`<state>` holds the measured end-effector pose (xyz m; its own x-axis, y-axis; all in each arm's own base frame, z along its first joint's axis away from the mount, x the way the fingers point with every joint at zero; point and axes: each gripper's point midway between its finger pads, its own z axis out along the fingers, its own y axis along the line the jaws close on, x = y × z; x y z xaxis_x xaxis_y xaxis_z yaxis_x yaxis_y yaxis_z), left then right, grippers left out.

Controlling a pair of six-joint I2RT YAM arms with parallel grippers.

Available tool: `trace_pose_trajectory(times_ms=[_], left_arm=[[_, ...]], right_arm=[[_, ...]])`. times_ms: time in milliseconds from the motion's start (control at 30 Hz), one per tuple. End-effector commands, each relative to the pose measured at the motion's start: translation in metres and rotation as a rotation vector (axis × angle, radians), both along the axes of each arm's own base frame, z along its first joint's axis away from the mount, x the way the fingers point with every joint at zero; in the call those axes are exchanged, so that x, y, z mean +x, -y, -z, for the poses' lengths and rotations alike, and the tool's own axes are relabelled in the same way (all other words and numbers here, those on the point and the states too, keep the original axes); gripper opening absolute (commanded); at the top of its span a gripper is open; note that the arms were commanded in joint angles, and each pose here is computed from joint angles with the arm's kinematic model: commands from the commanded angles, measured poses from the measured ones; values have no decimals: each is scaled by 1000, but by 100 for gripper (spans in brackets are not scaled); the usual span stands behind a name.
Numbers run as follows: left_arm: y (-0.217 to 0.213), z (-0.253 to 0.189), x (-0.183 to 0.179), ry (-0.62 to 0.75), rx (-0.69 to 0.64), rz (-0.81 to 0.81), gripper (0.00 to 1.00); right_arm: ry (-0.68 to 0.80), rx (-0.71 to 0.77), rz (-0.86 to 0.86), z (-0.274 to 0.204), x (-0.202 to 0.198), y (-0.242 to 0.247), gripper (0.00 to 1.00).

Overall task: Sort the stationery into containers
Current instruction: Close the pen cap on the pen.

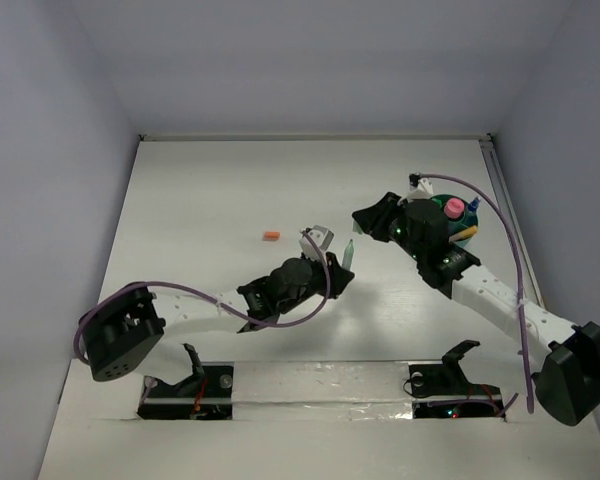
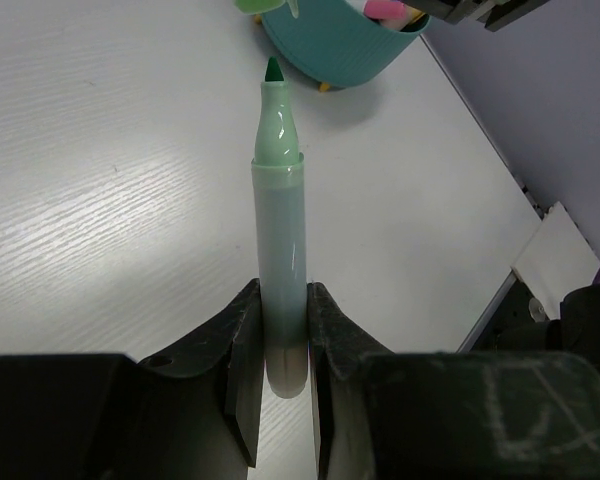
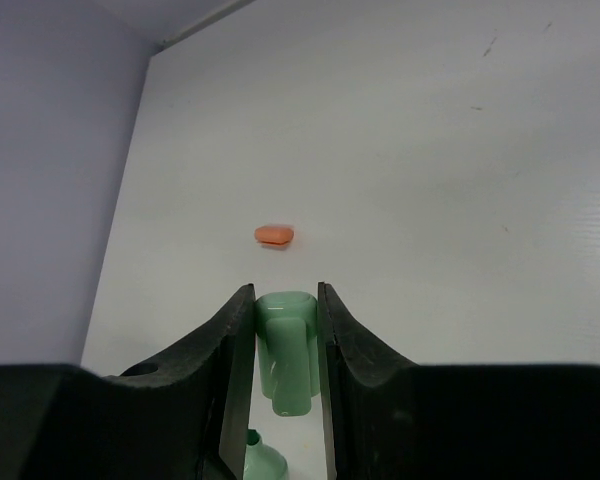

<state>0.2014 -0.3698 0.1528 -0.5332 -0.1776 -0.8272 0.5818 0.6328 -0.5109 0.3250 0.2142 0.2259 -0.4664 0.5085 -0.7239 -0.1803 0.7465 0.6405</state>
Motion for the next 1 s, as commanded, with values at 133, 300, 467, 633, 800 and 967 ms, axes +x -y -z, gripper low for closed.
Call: trace_pose_trajectory(times_ms=[133,300,467,633,800,967], left_arm=[[17,-31,5,50,-60,16,0],[21,-26,7,45,-52,19,0],[26,-27,8,43,-61,25,0],[26,-27,9,49,-56,19,0],[23,-31,10,59,-62,12,0],[20,-35,12,72,-58,-4,0]], right_arm=[[71,58,-13,-20,-5,-3,0],[65,53,-21,-16,-9,-7,0],[65,48,-20,-13,-12,-9,0],[84,48,0,-20,-14,-3,0],[96,27,4,-25,-13,-1,0],[94,25,-7,-23,-15,-4,0]])
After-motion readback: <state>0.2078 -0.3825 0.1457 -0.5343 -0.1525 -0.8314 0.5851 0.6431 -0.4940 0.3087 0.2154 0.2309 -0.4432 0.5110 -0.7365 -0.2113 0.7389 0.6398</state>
